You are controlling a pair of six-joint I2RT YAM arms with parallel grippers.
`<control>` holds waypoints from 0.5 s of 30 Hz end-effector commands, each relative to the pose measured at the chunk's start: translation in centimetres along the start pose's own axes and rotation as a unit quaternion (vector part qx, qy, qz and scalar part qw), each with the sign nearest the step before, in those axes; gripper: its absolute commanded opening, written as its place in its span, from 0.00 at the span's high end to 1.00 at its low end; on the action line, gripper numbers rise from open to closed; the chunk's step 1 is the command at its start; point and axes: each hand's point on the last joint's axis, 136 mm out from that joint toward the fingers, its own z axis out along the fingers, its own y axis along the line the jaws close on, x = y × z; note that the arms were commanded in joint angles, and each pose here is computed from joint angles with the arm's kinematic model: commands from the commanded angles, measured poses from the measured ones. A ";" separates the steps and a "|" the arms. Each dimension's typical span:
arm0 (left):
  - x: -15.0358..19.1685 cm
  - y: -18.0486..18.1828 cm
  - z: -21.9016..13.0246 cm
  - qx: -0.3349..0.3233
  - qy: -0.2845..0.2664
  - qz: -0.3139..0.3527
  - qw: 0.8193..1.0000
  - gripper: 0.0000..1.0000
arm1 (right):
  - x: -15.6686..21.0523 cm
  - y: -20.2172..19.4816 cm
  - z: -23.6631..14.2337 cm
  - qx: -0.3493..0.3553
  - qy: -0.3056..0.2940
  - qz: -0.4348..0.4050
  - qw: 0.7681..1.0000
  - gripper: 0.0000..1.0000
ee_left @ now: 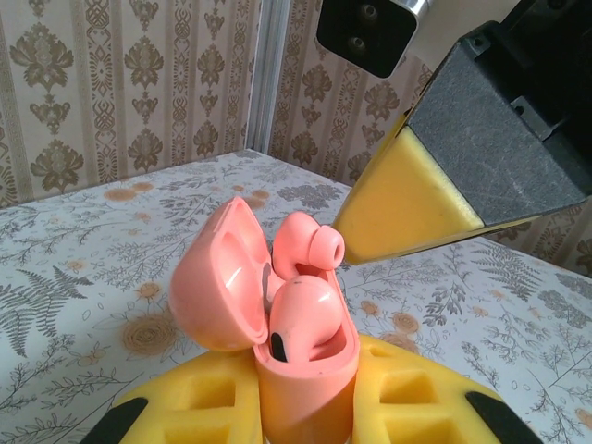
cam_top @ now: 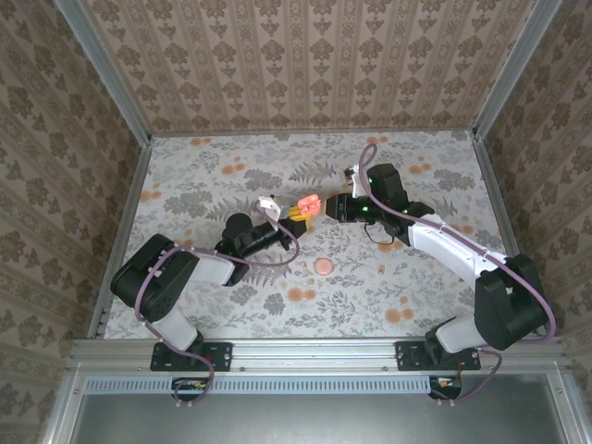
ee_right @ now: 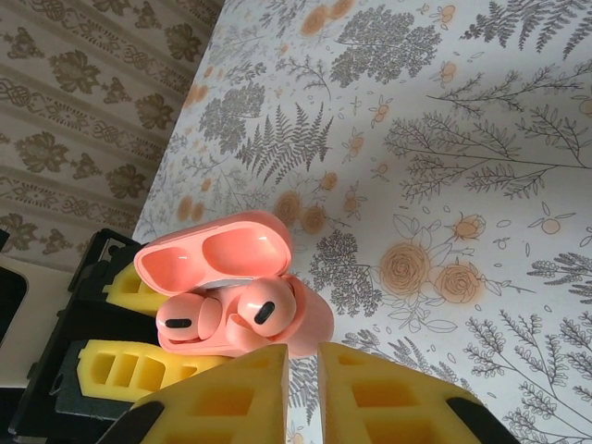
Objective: Insert wireless bluetooth earbuds into charging case
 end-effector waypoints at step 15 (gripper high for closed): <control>-1.8 -1.0 -0.1 0.018 -0.026 0.028 0.999 0.84 | -0.2 1.2 0.9 -0.029 0.003 -0.003 1.000 0.82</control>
